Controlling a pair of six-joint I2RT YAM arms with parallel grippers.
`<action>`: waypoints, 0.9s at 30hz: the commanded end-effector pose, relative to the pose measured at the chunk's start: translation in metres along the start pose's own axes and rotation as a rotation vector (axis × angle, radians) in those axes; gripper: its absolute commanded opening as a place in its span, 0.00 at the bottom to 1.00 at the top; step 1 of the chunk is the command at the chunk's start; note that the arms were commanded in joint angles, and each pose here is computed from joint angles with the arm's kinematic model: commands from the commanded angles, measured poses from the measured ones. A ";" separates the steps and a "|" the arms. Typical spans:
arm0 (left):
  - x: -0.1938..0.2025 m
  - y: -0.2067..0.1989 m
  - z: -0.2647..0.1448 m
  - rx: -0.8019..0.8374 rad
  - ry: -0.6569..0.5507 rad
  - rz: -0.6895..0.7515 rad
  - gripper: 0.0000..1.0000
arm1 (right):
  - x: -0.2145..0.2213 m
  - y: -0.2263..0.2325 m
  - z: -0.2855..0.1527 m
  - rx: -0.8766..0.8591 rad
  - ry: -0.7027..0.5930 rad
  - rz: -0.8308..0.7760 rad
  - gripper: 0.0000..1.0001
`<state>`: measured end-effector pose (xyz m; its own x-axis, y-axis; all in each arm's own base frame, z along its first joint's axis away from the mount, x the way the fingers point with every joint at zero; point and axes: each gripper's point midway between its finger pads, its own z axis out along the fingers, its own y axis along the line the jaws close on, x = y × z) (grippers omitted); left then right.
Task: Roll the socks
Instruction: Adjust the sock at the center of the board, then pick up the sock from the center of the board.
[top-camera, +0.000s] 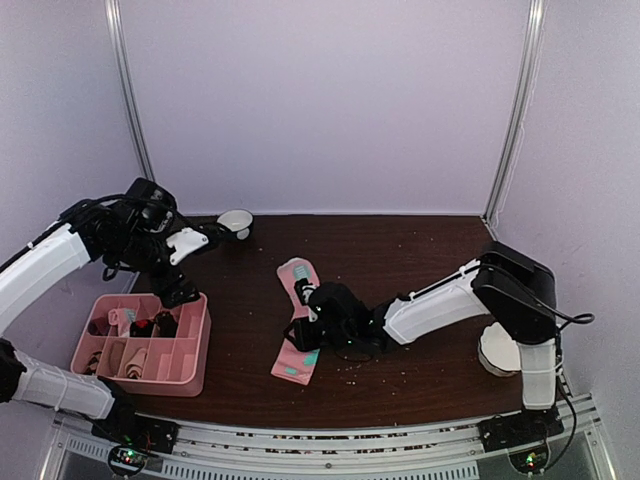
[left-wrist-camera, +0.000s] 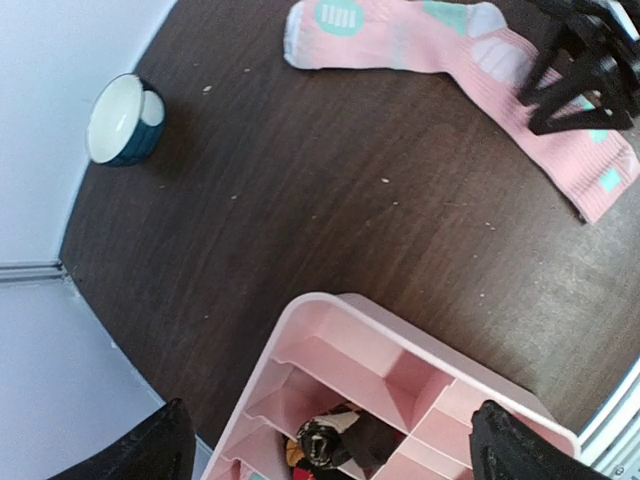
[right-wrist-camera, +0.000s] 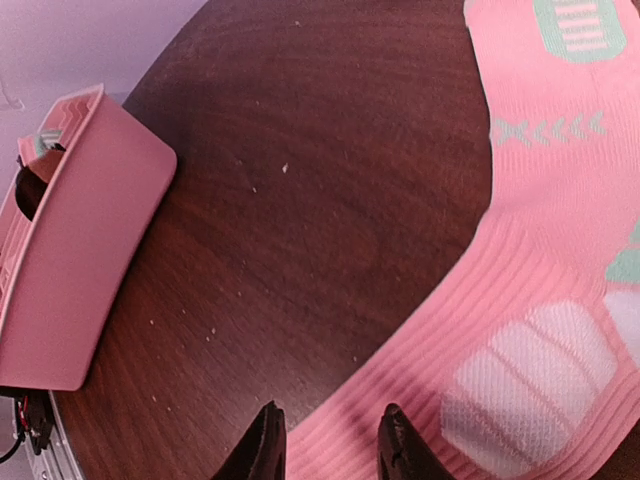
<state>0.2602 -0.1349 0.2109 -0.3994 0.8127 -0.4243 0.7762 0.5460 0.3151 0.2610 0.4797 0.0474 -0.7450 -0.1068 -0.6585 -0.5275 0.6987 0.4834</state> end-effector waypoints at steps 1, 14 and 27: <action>-0.001 -0.042 0.019 0.165 0.010 0.132 0.98 | -0.024 0.016 -0.019 -0.016 -0.016 -0.077 0.33; -0.022 -0.139 0.044 0.448 -0.155 0.478 0.98 | -0.010 -0.017 -0.147 0.274 -0.185 -0.380 1.00; -0.027 -0.216 0.128 0.515 -0.061 0.769 0.55 | 0.018 -0.069 -0.190 0.293 -0.298 -0.176 0.94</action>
<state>0.1512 -0.2817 0.0470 0.2639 0.9251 -0.2730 0.9631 -0.2684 0.0214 0.2115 0.2950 0.1216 -0.4686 -0.0955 -0.8782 -0.4550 0.8782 0.1473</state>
